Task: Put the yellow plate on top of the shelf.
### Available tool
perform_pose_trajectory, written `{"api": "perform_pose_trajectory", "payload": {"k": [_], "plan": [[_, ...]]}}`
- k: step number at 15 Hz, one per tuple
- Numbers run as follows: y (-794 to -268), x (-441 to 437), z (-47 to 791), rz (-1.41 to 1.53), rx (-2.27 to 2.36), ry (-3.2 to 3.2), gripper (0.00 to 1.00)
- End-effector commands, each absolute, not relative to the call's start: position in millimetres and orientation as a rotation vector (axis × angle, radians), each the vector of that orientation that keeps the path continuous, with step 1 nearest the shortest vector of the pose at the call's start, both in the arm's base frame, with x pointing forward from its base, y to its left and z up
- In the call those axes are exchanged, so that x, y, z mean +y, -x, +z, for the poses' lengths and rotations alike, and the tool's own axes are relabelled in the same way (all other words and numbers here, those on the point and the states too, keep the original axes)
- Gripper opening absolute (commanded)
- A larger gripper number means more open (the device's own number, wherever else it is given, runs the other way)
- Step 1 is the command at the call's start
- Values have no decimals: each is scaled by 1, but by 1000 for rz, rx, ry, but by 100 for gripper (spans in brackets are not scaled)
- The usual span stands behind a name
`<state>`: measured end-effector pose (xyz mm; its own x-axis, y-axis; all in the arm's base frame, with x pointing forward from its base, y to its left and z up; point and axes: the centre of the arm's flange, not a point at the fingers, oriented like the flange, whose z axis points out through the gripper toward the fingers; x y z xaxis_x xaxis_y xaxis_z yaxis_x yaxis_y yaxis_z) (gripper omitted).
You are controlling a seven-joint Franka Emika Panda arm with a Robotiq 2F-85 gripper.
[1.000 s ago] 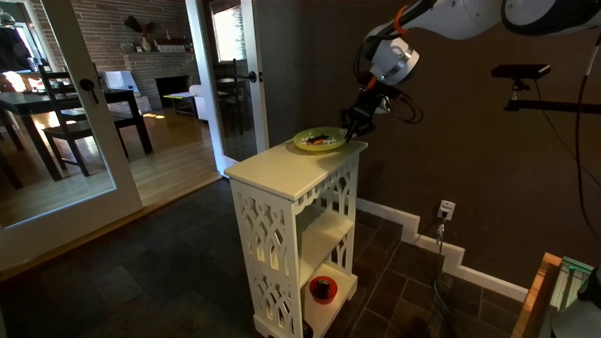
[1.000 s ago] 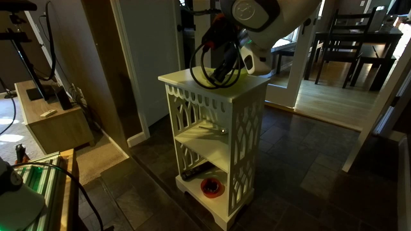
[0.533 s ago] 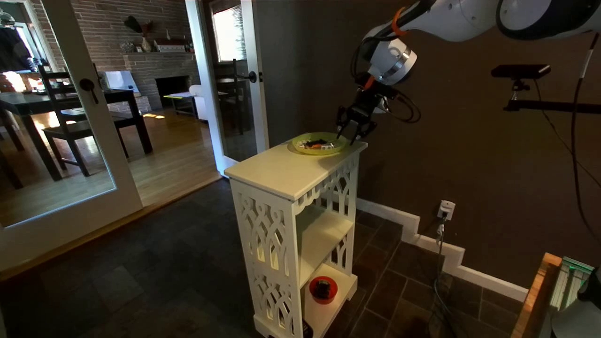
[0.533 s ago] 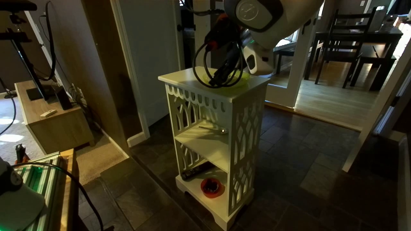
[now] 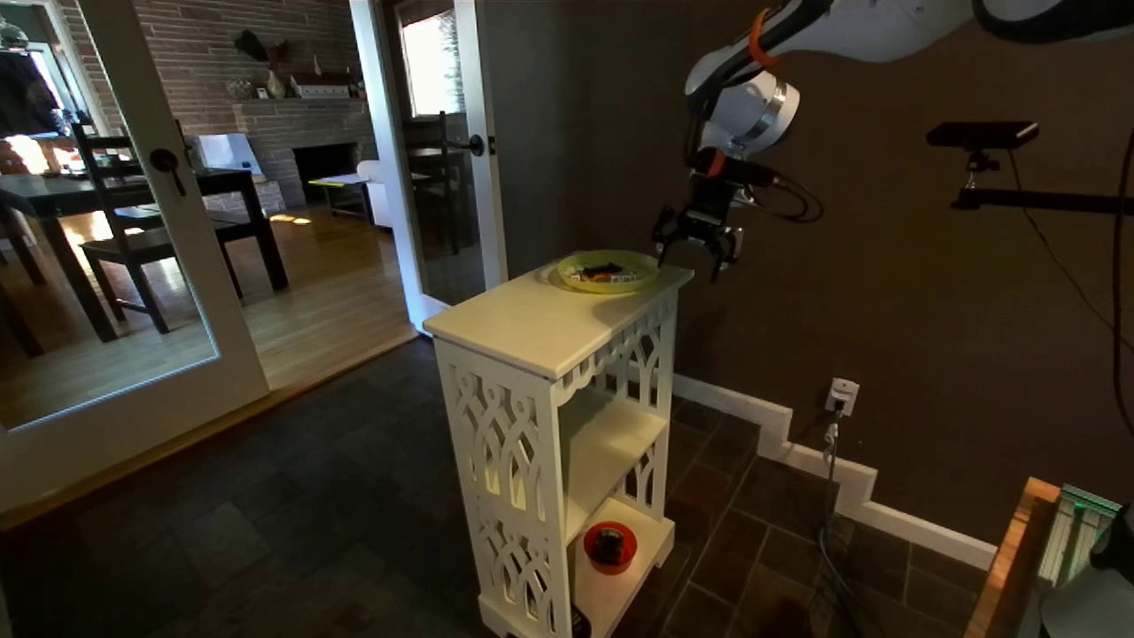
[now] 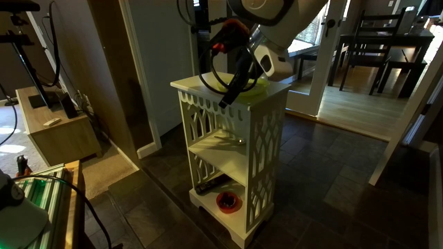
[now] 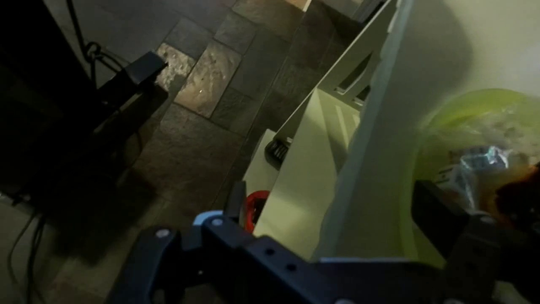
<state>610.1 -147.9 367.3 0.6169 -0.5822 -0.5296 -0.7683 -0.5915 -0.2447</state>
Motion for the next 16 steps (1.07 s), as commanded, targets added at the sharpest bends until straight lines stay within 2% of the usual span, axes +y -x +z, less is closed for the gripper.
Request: {"api": "perform_pose_trajectory", "payload": {"k": [1,12,13,16], "plan": [[-542,-116,381,442,947,2585,100],[-479,-24,363,175,398,3066,100],[-513,-31,366,257,491,2998,100],[-497,-23,360,230,427,3042,100]]}}
